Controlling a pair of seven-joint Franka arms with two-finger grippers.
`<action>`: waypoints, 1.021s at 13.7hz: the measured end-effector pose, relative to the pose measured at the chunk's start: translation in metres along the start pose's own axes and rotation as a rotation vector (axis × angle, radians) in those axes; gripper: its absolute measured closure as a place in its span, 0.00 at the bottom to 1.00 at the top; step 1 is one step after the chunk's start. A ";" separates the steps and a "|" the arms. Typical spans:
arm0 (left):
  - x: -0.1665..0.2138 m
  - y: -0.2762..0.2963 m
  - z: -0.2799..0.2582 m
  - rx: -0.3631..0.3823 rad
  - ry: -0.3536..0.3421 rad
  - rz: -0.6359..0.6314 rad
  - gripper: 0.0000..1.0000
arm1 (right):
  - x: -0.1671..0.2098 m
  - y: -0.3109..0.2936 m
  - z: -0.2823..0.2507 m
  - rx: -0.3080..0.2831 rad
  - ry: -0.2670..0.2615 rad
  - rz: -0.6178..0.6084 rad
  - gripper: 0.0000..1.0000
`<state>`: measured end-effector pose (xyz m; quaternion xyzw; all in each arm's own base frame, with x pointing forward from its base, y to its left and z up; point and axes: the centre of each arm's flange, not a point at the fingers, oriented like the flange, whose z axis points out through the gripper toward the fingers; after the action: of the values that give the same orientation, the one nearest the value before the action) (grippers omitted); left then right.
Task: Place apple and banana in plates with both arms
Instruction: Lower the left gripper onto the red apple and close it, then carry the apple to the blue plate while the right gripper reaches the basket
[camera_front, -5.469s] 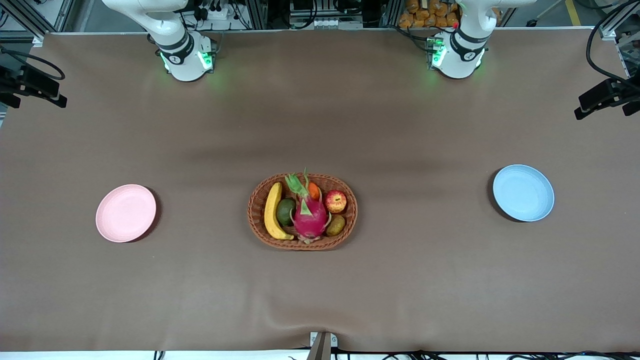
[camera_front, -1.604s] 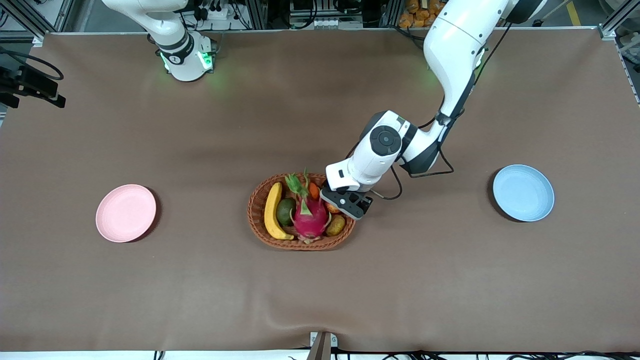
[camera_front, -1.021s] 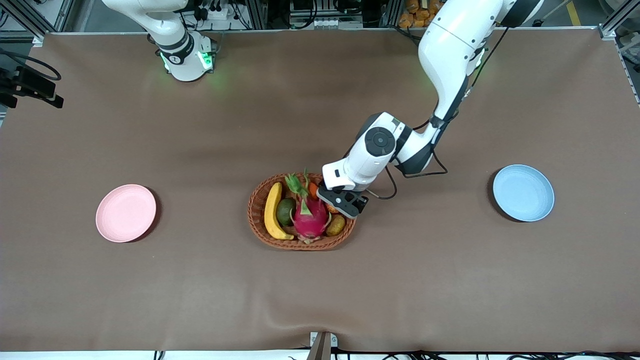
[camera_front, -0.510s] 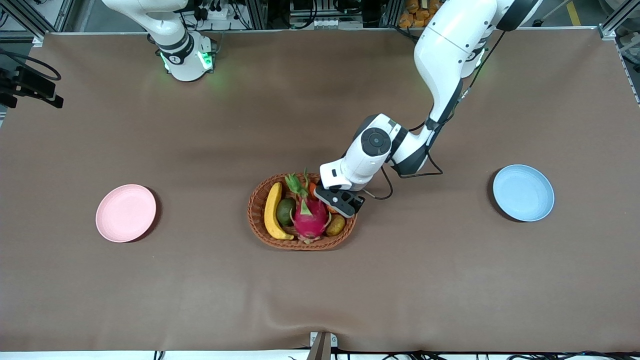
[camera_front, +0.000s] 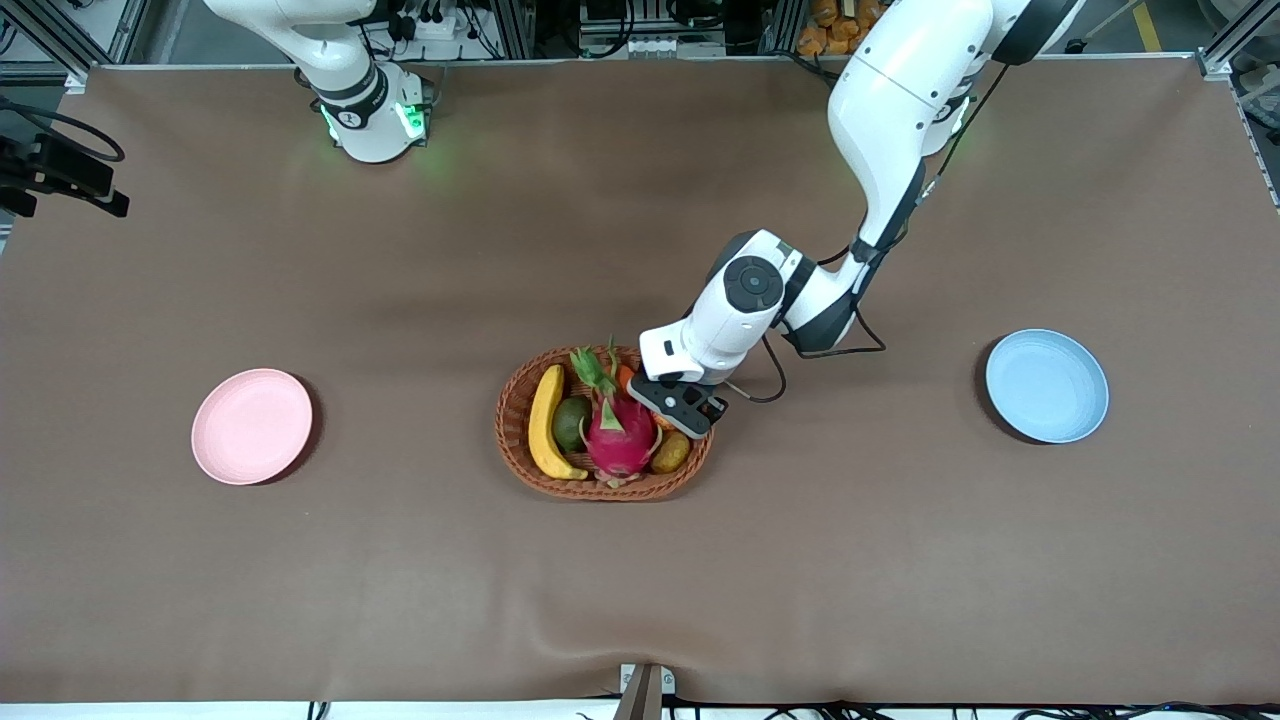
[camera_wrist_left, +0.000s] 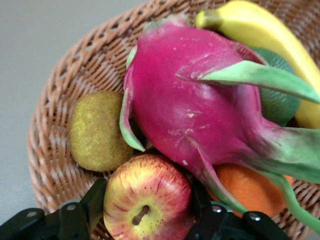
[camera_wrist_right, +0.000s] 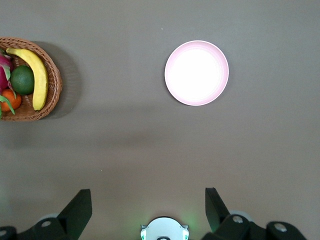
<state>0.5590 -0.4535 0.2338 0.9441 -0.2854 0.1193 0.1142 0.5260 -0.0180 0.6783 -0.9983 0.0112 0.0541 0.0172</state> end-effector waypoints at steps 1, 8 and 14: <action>0.004 0.002 -0.010 0.000 0.005 0.003 0.26 | 0.004 -0.002 0.003 -0.001 0.002 -0.004 0.00; 0.027 -0.001 -0.149 0.026 -0.093 -0.003 0.26 | 0.031 -0.024 0.025 -0.006 0.015 -0.044 0.00; 0.001 -0.139 -0.238 0.078 -0.249 -0.192 0.27 | 0.049 -0.099 0.060 0.029 -0.028 -0.158 0.00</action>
<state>0.6000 -0.2737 0.4390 0.9782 -0.2011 0.0010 0.0520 0.5711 0.0822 0.6168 -0.9949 -0.0669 0.0663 0.0358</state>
